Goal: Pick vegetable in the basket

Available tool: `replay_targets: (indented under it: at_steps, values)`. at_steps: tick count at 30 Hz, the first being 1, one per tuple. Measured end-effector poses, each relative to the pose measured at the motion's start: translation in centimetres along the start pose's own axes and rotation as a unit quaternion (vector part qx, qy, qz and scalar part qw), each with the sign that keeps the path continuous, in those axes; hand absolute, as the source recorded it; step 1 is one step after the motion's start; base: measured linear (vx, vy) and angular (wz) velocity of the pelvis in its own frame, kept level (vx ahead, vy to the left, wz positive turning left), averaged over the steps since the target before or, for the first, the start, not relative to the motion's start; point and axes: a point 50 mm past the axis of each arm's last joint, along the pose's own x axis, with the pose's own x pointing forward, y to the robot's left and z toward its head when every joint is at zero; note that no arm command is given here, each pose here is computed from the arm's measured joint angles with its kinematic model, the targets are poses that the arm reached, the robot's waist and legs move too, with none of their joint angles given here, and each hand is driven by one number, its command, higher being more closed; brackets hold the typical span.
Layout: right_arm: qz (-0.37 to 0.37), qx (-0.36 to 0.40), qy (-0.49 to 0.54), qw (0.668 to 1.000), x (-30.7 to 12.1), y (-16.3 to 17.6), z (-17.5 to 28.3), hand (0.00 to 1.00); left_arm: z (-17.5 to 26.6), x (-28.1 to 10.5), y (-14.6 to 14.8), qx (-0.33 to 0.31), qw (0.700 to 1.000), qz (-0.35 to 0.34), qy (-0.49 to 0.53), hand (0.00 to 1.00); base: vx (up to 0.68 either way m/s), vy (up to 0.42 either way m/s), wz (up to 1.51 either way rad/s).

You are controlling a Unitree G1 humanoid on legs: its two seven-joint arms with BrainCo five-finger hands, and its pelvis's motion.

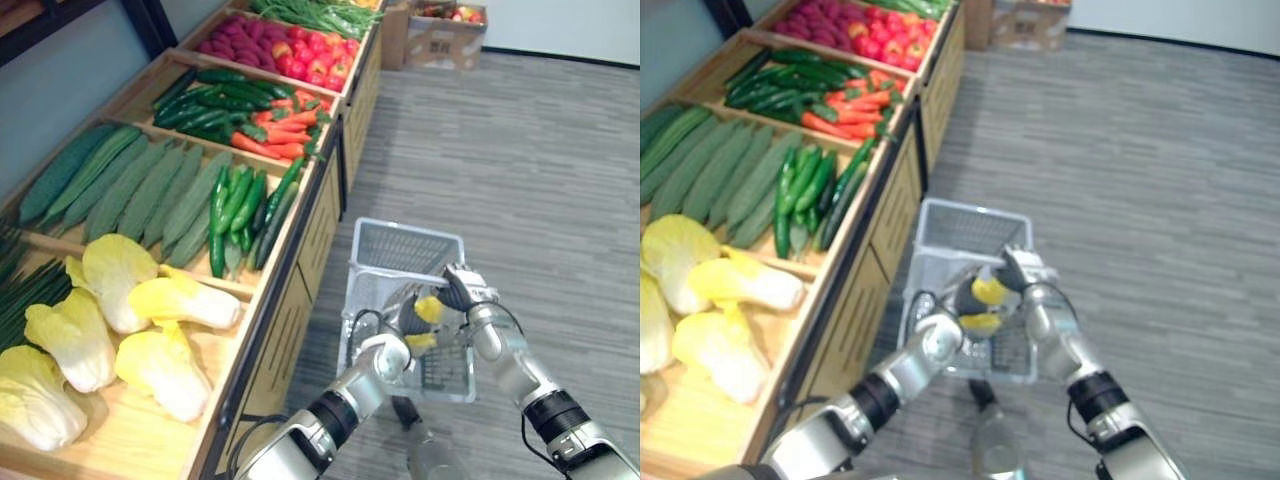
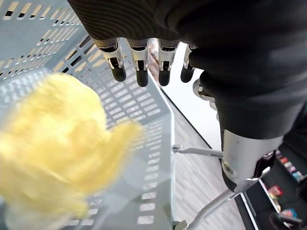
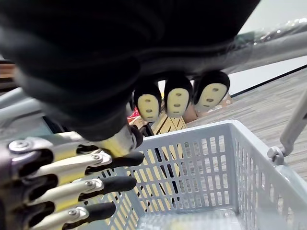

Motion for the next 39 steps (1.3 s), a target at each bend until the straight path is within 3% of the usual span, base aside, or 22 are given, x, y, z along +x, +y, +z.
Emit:
replay_targets:
  at_steps: [12,21,26,33,36,39]
  values:
    - [0.001,0.003,0.01,1.0,-0.4,0.0,-0.6,1.0,-0.2,-0.3,-0.3,0.042,0.998,-0.042,-0.018,0.0,0.03,-0.075,0.01]
    - [0.0,-0.001,0.126,0.992,-4.6,-0.4,-6.7,1.0,4.2,-3.1,7.7,0.065,0.968,-0.007,-0.242,0.0,0.01,-0.088,0.4]
    - [0.046,-0.009,0.196,0.98,-8.4,0.9,-9.7,1.0,3.1,-7.6,12.4,0.086,0.947,-0.107,-0.29,0.0,-0.01,-0.089,0.32]
    - [0.023,0.001,0.246,0.969,-10.1,-0.5,-11.7,1.0,5.6,-12.9,14.8,-0.001,0.905,-0.225,-0.361,0.0,-0.03,-0.06,0.36]
    - [0.012,0.003,0.268,0.963,-11.2,-0.9,-12.6,1.0,6.4,-14.3,16.8,-0.064,0.9,-0.19,-0.387,0.0,-0.02,-0.039,0.43]
    - [-0.008,0.012,0.314,0.949,-12.9,-1.5,-14.2,1.0,5.9,-15.2,19.3,-0.08,0.912,-0.108,-0.387,0.0,-0.03,-0.038,0.71]
